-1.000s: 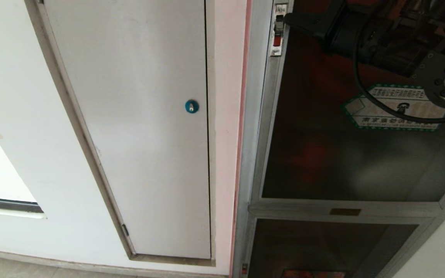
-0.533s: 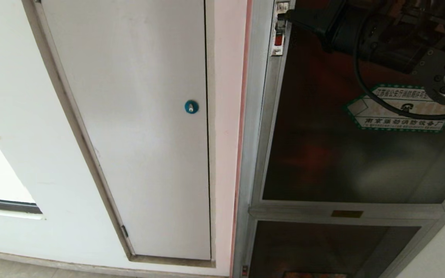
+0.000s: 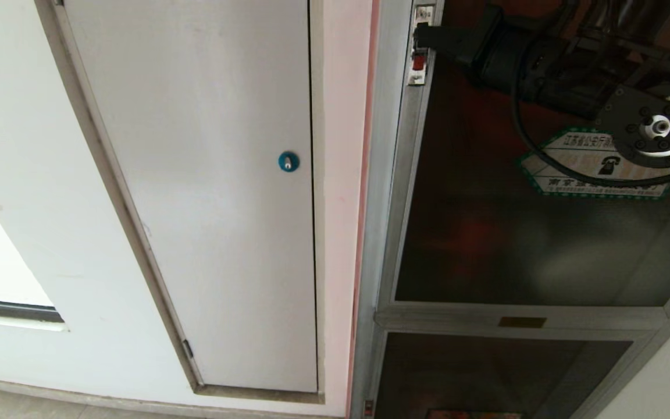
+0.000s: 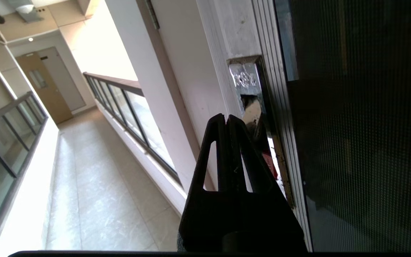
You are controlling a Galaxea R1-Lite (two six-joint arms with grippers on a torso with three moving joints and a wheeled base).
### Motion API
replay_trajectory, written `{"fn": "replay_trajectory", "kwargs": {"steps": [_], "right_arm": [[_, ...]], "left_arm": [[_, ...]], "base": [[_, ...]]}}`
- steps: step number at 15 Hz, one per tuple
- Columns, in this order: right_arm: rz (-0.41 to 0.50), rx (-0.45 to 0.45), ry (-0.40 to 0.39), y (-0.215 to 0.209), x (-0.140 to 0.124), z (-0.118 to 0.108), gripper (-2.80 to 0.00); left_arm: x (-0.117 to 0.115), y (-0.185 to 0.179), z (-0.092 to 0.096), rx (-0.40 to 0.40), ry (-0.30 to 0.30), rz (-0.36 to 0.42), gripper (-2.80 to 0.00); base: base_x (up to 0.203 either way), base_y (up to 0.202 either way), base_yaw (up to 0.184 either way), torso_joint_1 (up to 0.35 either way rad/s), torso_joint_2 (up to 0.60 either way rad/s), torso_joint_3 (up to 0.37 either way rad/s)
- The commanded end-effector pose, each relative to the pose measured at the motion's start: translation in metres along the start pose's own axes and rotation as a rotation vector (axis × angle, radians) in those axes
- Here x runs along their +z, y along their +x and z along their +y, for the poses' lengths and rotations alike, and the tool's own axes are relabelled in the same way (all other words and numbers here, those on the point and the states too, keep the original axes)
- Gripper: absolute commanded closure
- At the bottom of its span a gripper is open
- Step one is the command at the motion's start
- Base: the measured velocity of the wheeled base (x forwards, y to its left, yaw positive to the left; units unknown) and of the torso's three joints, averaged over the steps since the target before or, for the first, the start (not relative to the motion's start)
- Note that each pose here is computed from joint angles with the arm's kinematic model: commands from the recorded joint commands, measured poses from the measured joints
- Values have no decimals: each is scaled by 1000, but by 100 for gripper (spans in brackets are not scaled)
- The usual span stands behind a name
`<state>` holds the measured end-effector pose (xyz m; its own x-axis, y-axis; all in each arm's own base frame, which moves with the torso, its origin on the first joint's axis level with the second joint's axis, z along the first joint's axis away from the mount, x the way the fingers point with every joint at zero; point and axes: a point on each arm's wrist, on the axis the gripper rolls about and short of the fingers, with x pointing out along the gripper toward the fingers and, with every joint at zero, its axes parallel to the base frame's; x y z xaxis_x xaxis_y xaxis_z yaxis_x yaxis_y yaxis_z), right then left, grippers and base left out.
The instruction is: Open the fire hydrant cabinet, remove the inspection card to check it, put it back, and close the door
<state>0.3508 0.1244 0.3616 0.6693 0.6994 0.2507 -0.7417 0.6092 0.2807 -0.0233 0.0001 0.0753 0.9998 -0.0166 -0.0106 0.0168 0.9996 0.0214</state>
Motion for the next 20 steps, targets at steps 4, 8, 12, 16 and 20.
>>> {"fn": "replay_trajectory", "kwargs": {"steps": [4,8,12,16,20], "right_arm": [[19,-24,17,4,-10,-11,0],[22,-58,24,2,-13,-22,0],[37,-73,30,0,-18,-27,0],[49,-79,35,3,-23,-31,0],[59,-85,39,5,-29,-35,0]], "left_arm": [[0,0,0,0,0,0,0],[0,0,0,0,0,0,0],[0,0,0,0,0,0,0],[0,0,0,0,0,0,0],[0,0,0,0,0,0,0]], "base": [[0,0,0,0,0,0],[0,0,0,0,0,0],[0,0,0,0,0,0],[0,0,0,0,0,0],[0,0,0,0,0,0]]}}
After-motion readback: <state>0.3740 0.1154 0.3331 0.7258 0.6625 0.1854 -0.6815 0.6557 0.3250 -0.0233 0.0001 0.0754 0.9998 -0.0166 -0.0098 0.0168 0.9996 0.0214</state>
